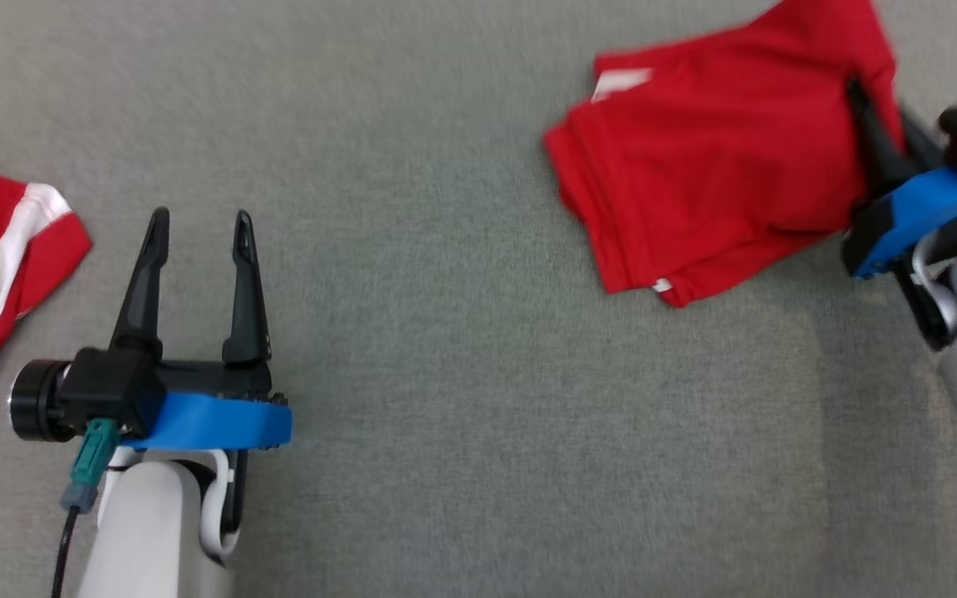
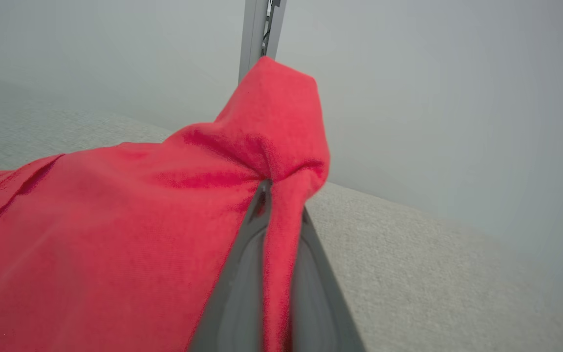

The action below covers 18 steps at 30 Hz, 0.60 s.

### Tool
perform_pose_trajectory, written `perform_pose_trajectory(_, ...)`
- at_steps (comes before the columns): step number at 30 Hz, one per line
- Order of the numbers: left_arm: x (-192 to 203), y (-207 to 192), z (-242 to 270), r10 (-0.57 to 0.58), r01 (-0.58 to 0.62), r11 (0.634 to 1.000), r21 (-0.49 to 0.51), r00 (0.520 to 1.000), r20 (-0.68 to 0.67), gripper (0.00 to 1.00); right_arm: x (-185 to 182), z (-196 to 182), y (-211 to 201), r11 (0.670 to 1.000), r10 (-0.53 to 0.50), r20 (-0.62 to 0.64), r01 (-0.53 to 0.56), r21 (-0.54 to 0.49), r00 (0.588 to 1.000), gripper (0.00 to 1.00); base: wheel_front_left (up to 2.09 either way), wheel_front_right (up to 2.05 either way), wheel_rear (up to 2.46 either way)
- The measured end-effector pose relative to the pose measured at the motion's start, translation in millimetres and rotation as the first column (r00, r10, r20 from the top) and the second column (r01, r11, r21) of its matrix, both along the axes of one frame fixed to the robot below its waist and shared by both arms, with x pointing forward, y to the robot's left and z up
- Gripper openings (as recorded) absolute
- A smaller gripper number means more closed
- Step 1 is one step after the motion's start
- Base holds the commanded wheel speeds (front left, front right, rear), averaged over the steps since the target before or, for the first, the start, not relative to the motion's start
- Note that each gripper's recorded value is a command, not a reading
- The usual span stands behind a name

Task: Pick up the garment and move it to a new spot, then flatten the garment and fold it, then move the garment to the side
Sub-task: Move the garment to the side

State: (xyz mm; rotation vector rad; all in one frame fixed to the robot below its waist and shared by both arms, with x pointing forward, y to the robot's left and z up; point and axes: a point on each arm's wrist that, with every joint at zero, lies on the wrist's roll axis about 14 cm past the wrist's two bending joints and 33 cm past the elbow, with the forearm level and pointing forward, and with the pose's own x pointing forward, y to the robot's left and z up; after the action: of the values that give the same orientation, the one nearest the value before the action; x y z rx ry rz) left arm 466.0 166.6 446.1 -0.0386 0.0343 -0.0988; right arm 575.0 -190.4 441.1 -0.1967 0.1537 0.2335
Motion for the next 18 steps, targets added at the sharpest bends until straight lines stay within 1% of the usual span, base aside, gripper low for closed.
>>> perform_pose_trajectory(3,17.3,-12.8,-12.8,-0.047,0.047,0.999,0.008,0.999,-0.007,1.00,15.1,3.6,-38.0,0.997,-0.059,0.022,0.060,-0.046,0.998,0.00,0.00,0.00,0.00)
perform_pose_trajectory(6,31.0,-27.9,-25.7,-0.100,0.101,0.995,0.015,0.995,-0.012,1.00,18.7,3.6,-71.4,0.990,-0.110,0.031,0.112,-0.089,0.993,0.00,0.00,0.00,0.00)
perform_pose_trajectory(11,50.1,-55.1,-35.8,-0.190,0.190,0.982,0.016,0.982,0.009,1.00,14.1,11.1,-133.6,0.961,-0.198,0.044,0.203,-0.190,0.979,0.00,0.00,0.00,0.00)
perform_pose_trajectory(18,61.5,-78.1,-36.4,-0.261,0.261,0.965,0.012,0.964,0.048,1.00,7.0,23.9,-183.1,0.923,-0.276,0.049,0.278,-0.265,0.960,0.00,0.00,0.00,0.00)
